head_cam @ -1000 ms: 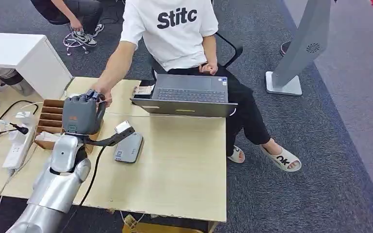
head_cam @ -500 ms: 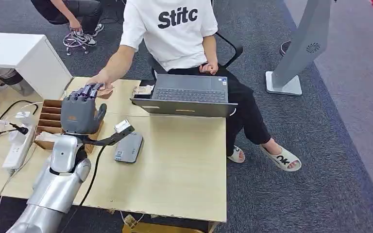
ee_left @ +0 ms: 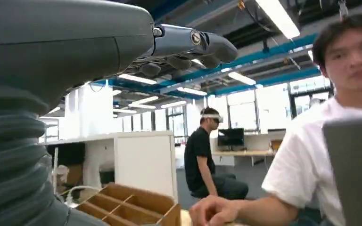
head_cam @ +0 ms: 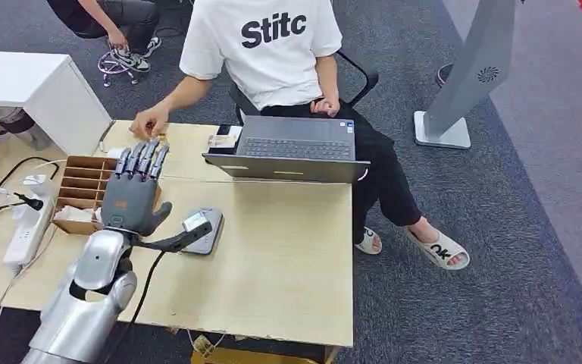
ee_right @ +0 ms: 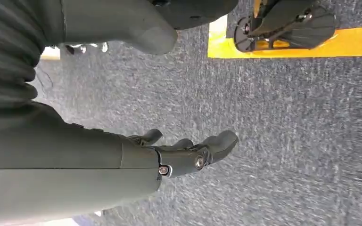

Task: Pass the card to the sensor for recognition and then transmit it.

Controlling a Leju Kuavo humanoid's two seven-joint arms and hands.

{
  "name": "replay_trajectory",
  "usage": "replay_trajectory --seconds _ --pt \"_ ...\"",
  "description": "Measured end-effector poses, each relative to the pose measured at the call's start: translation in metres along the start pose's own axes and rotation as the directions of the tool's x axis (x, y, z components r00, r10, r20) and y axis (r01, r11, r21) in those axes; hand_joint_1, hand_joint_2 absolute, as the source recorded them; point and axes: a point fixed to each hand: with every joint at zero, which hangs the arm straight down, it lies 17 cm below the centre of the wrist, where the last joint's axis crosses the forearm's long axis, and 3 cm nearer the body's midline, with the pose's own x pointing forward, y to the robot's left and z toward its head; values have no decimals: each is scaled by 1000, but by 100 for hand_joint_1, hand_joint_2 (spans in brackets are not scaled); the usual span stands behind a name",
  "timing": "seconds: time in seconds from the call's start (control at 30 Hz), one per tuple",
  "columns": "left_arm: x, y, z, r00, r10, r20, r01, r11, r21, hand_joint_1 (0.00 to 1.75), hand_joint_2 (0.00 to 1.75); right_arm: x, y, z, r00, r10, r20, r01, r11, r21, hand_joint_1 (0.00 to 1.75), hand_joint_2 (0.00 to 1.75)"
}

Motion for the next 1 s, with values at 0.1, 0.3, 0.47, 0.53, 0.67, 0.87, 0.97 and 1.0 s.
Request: replay_trajectory --seconds 0.1,0.3,0.47,0.53,0.67,0.87,0.97,1.0 --pt "-11 -2 13 999 -33 8 33 999 -41 0 175 -1 0 0 1000 -17 -5 17 1000 -1 0 175" --pt "-33 2 37 996 -82 30 84 993 -78 0 175 -1 2 0 999 -35 -3 35 999 3 0 175" --pt "-46 6 46 993 -116 35 119 990 -81 0 175 -1 4 1 999 -43 -4 43 999 6 0 175" --pt "-48 8 48 992 -123 35 125 989 -82 0 175 -1 4 1 999 -45 -4 45 999 7 0 175" --pt "-59 5 53 991 -135 19 136 986 -101 0 175 0 4 1 999 -49 -2 49 999 6 0 175" --pt "-80 4 61 990 -138 -27 134 984 -117 0 175 -1 4 1 999 -50 -6 50 999 4 0 175" --pt "-91 4 61 988 -143 -51 136 983 -122 0 175 -1 4 1 999 -50 -9 50 999 4 0 175" --pt "-95 4 61 987 -146 -60 138 983 -123 0 175 -2 4 1 999 -50 -9 50 999 5 0 175"
